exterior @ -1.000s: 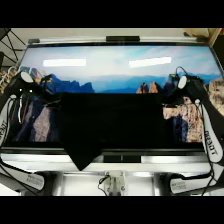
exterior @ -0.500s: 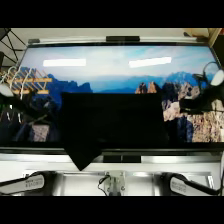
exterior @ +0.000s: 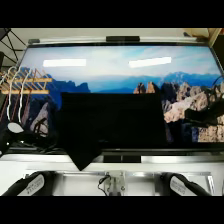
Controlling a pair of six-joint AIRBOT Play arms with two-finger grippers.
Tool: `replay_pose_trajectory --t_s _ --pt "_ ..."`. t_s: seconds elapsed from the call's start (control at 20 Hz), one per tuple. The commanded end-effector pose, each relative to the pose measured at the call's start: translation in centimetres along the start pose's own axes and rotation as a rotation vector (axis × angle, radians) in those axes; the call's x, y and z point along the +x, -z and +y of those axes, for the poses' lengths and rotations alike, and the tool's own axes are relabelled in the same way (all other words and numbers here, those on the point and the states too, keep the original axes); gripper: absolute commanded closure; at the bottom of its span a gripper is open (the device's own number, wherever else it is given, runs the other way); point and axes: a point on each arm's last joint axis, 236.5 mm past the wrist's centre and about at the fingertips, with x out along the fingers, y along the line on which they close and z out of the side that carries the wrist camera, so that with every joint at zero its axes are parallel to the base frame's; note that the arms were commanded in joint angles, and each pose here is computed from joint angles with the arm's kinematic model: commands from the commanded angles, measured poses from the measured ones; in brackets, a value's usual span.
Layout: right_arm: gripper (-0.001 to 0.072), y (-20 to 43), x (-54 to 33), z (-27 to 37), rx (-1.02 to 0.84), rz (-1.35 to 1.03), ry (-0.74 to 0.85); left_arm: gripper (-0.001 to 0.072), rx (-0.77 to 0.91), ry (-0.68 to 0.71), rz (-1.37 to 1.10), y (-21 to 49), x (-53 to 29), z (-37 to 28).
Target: Fold the shirts.
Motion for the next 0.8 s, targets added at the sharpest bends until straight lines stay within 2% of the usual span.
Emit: replay_pose_trajectory --t_s 0.0,0.2,0.25,0.3,0.35,0.4,0.5,0.6,0.75 --pt "0.0252 -0.1 0.2 0.1 0.002 -0.012 -0.007 0.0364 -0.011 0.001 0.004 0.2 1.2 0.3" --pt "0.0245 -0.3 0.2 0.1 -0.006 -0.020 -0.009 0.0383 -0.015 0.013 -0.036 -1.0 3.0 -0.5" --pt "0.0114 -0.3 0.3 0.7 -0.027 -0.016 -0.036 0.0385 -0.026 0.001 -0.031 -1.0 3.6 -0.5" --pt "0.0092 0.1 0.8 1.5 -0.038 -0.002 -0.071 0.0481 -0.037 -0.010 -0.021 -0.7 4.2 -0.5" --pt "0.0092 0.8 1.7 2.2 -0.044 0.028 -0.105 0.0650 -0.031 -0.016 -0.014 -0.6 4.6 -0.7" --pt "0.0093 1.8 3.0 2.8 -0.052 0.063 -0.140 0.0673 -0.020 -0.011 -0.016 -0.6 4.7 -1.1" --pt "0.0093 4.3 6.1 3.8 -0.066 0.131 -0.210 0.0674 -0.011 -0.003 -0.016 -0.6 4.3 -1.5" --pt "0.0095 6.4 9.2 3.4 -0.003 0.174 -0.238 0.0673 0.033 0.012 -0.004 -0.3 3.7 -2.3" --pt "0.0098 5.6 11.5 2.5 0.077 0.103 -0.214 0.0674 0.080 0.024 -0.006 0.1 2.7 -3.1"
